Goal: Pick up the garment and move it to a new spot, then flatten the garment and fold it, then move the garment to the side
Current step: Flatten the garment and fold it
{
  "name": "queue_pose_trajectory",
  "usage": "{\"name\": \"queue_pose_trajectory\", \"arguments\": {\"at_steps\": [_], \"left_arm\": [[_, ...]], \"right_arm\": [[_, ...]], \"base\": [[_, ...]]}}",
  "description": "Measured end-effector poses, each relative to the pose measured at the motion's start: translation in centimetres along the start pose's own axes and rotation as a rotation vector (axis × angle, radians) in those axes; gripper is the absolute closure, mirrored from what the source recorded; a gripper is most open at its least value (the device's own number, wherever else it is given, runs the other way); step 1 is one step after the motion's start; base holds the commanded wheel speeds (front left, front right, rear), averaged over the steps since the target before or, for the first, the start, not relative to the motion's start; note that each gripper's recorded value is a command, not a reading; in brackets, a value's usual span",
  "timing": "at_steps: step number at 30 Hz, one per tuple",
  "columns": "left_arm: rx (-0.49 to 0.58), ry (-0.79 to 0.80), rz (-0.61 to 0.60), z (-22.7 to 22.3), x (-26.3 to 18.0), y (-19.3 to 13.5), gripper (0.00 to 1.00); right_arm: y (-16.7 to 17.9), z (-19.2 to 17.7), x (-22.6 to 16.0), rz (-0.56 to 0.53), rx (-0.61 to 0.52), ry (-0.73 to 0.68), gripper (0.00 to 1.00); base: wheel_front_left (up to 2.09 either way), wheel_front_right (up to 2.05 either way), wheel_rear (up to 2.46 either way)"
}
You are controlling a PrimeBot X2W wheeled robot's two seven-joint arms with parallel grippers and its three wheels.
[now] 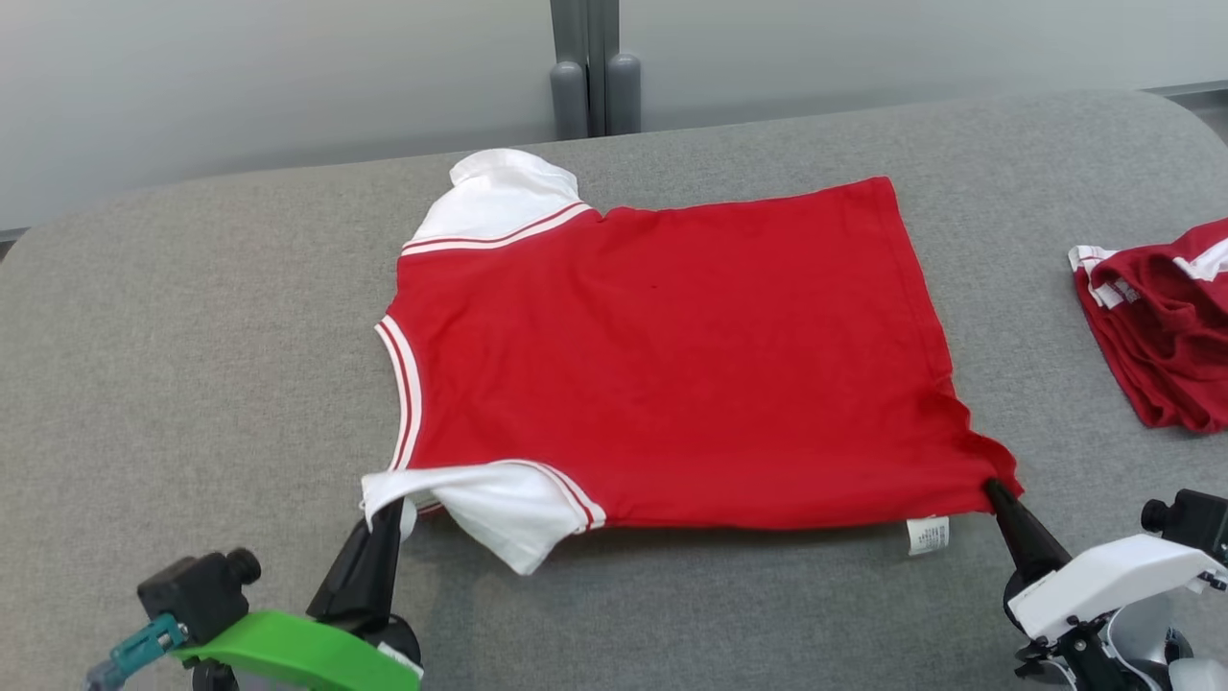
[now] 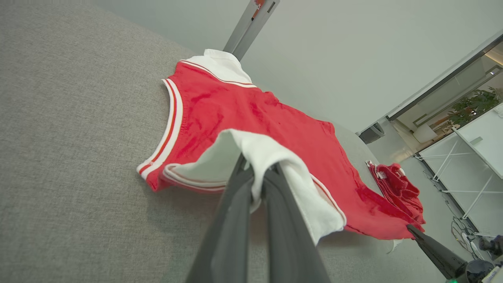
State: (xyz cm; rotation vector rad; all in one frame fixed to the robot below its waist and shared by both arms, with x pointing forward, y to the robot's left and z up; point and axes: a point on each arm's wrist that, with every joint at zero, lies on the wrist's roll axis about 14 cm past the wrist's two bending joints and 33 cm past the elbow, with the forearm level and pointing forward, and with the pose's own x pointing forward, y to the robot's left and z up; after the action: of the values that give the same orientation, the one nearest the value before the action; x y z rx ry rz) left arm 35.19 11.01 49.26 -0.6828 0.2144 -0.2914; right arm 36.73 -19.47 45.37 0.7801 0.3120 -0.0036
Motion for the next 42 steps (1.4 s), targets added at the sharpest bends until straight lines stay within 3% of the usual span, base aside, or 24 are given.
{"name": "queue_pose_trajectory", "arguments": {"at_steps": [13, 26, 28, 29, 30, 31, 32, 33, 42], "left_arm": [[0.021, -0.093, -0.035, 2.5, 6.8, 0.2, 1.00], [0.030, -0.022, 0.057, -0.1, 11.5, 3.8, 1.00], [0.027, -0.006, 0.074, -0.6, 11.7, 4.3, 1.00], [0.029, 0.003, 0.085, -0.8, 11.8, 4.6, 0.98], [0.032, 0.008, 0.096, -0.9, 11.8, 4.8, 0.87], [0.034, 0.013, 0.106, -1.0, 11.8, 5.0, 0.71], [0.035, 0.016, 0.111, -1.0, 11.8, 5.1, 0.46], [0.040, 0.012, 0.113, -0.9, 11.9, 5.1, 0.00], [0.085, -0.079, 0.074, 2.0, 11.7, 3.9, 0.00]], "right_arm": [[1.2, 1.8, 5.1, 0.026, 0.062, -0.057, 1.00], [1.1, 2.5, 10.6, -0.015, -0.021, -0.071, 1.00], [1.1, 2.6, 11.1, -0.020, -0.030, -0.073, 0.59], [1.1, 2.5, 11.3, -0.021, -0.031, -0.072, 0.09], [1.2, 2.5, 11.4, -0.019, -0.038, -0.072, 0.00], [1.5, 2.6, 11.5, -0.015, -0.052, -0.076, 0.00], [1.7, 2.7, 11.6, -0.011, -0.059, -0.082, 0.00], [2.0, 2.9, 11.6, -0.003, -0.067, -0.094, 0.00], [5.3, 6.2, 10.3, 0.086, -0.193, -0.266, 0.00]], "base": [[0.00, 0.00, 0.00], [0.00, 0.00, 0.00], [0.00, 0.00, 0.00], [0.00, 0.00, 0.00], [0.00, 0.00, 0.00], [0.00, 0.00, 0.00], [0.00, 0.00, 0.00], [0.00, 0.00, 0.00], [0.00, 0.00, 0.00]]}}
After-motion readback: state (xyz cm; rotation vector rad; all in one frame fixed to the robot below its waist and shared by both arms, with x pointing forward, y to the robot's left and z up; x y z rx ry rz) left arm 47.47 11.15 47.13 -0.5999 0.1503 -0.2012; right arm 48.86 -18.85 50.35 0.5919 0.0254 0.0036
